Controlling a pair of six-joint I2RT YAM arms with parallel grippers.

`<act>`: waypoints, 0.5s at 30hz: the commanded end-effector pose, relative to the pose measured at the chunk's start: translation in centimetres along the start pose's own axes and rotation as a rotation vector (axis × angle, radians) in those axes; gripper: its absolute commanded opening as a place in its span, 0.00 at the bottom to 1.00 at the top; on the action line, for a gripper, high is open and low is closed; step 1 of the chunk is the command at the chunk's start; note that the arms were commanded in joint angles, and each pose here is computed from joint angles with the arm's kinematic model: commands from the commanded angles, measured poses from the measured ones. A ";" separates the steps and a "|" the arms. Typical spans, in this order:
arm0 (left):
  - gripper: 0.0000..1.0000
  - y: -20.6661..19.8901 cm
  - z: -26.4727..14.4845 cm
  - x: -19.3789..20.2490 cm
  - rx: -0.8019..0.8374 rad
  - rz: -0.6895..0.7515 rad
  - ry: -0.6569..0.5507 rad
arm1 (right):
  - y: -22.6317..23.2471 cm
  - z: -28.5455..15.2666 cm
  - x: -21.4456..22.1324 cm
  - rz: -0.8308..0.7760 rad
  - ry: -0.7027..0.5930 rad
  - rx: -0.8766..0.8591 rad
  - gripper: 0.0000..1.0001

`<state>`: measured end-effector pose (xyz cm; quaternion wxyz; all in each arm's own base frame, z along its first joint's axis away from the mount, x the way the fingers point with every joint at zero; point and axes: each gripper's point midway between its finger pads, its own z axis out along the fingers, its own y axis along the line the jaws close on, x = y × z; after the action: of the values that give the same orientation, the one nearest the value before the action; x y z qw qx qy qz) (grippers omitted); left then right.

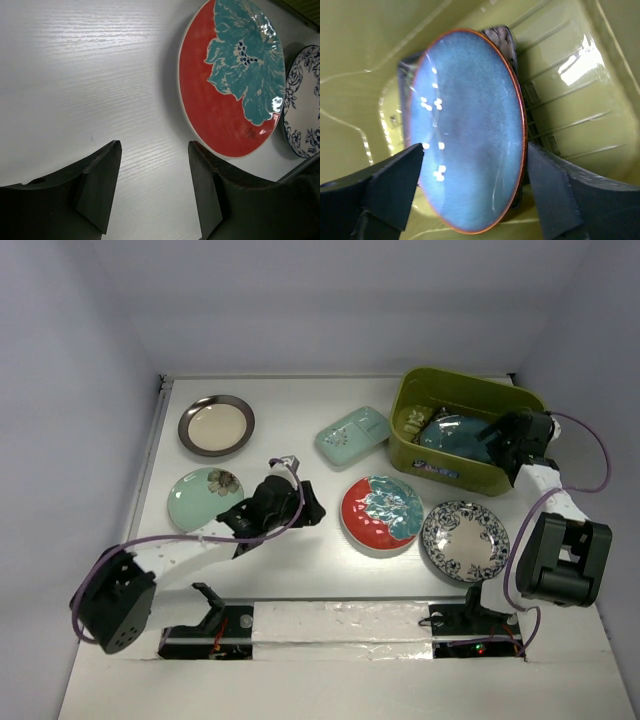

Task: Place the plates into the plastic bin on the countertop

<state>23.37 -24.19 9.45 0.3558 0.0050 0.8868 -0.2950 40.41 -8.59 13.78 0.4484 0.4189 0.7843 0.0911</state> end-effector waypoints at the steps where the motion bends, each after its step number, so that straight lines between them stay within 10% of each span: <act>1: 0.54 -1.7 1.8 -1.3 0.045 -0.019 -0.052 | 2.0 -2.2 -3.6 -0.009 -0.141 -0.067 0.90; 15: 0.60 -4.4 6.9 0.6 0.134 -0.026 0.038 | 5.0 -8.0 -6.4 -0.046 -0.234 -0.193 0.97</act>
<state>24.87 -28.83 4.17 0.3049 0.0169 0.9015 -0.3067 38.71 -8.39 22.19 0.5460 0.3856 0.7367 0.1022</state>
